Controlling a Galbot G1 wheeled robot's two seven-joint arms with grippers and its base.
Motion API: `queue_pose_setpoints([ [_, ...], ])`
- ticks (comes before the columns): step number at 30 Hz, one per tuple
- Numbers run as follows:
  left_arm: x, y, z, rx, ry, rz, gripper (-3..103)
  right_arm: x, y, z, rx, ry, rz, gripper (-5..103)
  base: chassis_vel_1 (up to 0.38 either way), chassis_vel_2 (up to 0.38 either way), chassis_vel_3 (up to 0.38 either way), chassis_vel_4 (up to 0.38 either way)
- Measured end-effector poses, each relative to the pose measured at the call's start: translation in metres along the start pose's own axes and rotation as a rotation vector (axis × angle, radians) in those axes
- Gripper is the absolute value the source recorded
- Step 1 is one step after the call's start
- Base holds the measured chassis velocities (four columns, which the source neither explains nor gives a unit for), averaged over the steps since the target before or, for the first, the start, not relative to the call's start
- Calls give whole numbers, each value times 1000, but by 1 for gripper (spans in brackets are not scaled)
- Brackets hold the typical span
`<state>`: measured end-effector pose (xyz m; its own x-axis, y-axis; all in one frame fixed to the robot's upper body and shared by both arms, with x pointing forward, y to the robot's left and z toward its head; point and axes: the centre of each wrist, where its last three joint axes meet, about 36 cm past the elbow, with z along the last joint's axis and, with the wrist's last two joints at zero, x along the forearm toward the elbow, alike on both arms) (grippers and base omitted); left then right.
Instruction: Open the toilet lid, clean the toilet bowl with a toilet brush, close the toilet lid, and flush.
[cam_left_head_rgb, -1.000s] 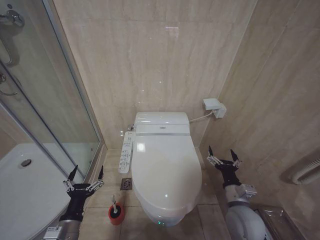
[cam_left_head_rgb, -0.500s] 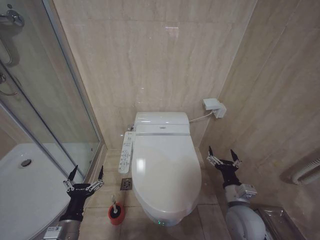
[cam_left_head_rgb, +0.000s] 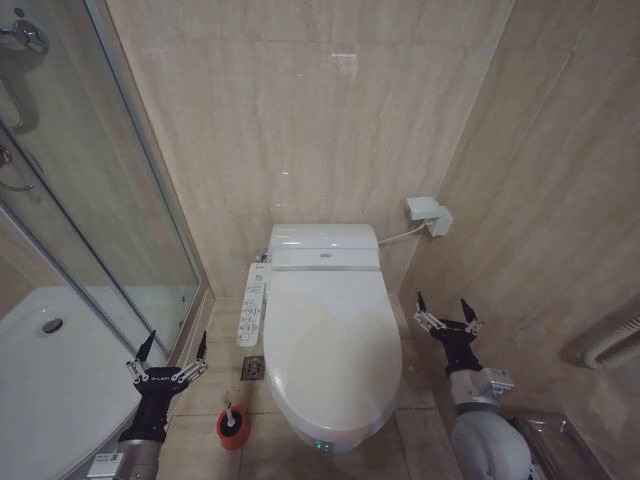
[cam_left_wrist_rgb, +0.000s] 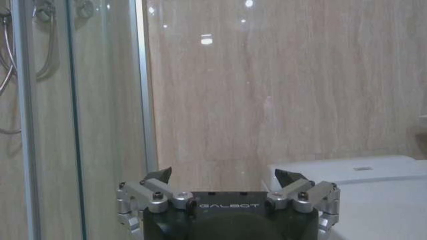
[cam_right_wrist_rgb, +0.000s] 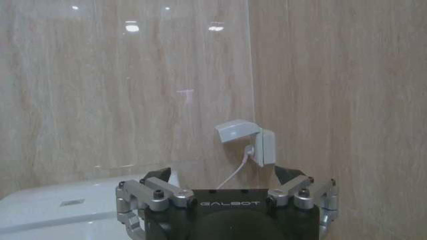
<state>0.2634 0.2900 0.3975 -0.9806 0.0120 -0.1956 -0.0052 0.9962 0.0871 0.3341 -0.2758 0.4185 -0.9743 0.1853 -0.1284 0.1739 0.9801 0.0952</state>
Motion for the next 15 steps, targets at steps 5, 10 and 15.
queue_pose_setpoints([
  [5,0,0,0,0,0,0,100,0,0,0,0,0,0,100,0,0,0,0],
  [10,-14,1,-1,8,16,-6,100,0,0,0,0,0,0,100,0,0,0,0],
  [15,-57,6,-5,37,79,-16,100,0,0,0,0,0,0,100,0,0,0,0],
])
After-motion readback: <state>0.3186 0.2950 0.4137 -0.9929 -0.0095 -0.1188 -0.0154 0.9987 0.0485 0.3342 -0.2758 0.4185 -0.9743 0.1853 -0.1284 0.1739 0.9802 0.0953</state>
